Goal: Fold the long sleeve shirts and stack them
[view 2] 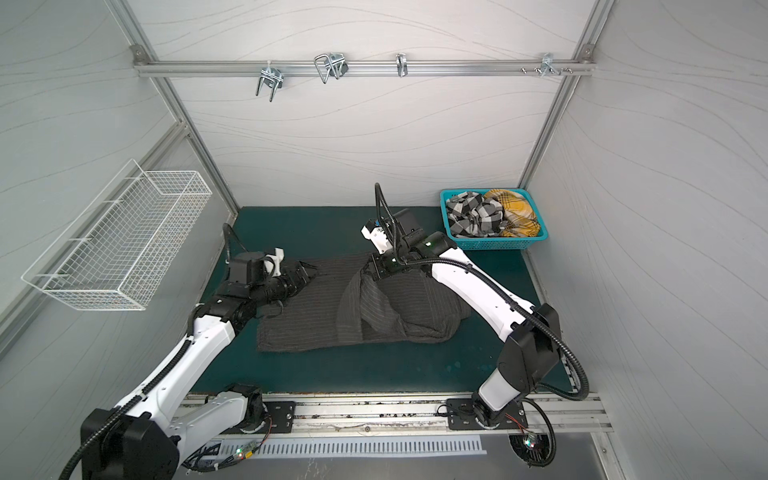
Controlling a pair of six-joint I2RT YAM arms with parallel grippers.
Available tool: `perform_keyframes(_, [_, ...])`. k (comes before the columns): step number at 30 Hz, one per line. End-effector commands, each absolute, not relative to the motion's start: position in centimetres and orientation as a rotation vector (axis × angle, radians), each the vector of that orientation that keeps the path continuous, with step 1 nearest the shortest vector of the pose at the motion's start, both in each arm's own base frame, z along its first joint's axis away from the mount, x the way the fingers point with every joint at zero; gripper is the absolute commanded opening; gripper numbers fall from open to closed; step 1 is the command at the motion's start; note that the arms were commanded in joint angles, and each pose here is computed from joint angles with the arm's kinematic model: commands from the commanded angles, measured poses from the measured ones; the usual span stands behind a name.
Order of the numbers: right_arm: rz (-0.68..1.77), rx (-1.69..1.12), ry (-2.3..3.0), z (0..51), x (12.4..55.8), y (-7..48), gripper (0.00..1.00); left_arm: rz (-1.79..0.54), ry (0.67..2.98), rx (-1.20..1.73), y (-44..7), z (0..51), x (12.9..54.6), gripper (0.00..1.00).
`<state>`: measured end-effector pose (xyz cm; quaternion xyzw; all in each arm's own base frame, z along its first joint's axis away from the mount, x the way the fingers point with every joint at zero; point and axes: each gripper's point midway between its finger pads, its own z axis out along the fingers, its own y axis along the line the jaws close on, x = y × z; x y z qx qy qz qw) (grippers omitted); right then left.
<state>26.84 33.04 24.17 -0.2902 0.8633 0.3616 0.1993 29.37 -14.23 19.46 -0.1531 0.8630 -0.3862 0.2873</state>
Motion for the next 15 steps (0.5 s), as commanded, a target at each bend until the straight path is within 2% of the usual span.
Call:
perform_keyframes(1, [1.161,-0.809,2.333,27.2,25.6,32.9,0.00,-0.977,2.190,-0.115,-17.0,22.6,28.3,0.96])
perform_keyframes(10, [1.225,-0.723,2.368,26.6,25.7,31.9,0.00,-0.738,2.362,0.156,-20.6,17.0,22.7,0.97])
perform_keyframes(15, [1.121,-0.665,2.469,23.9,27.1,31.1,0.00,-0.596,2.458,0.182,-21.4,14.4,22.9,0.92])
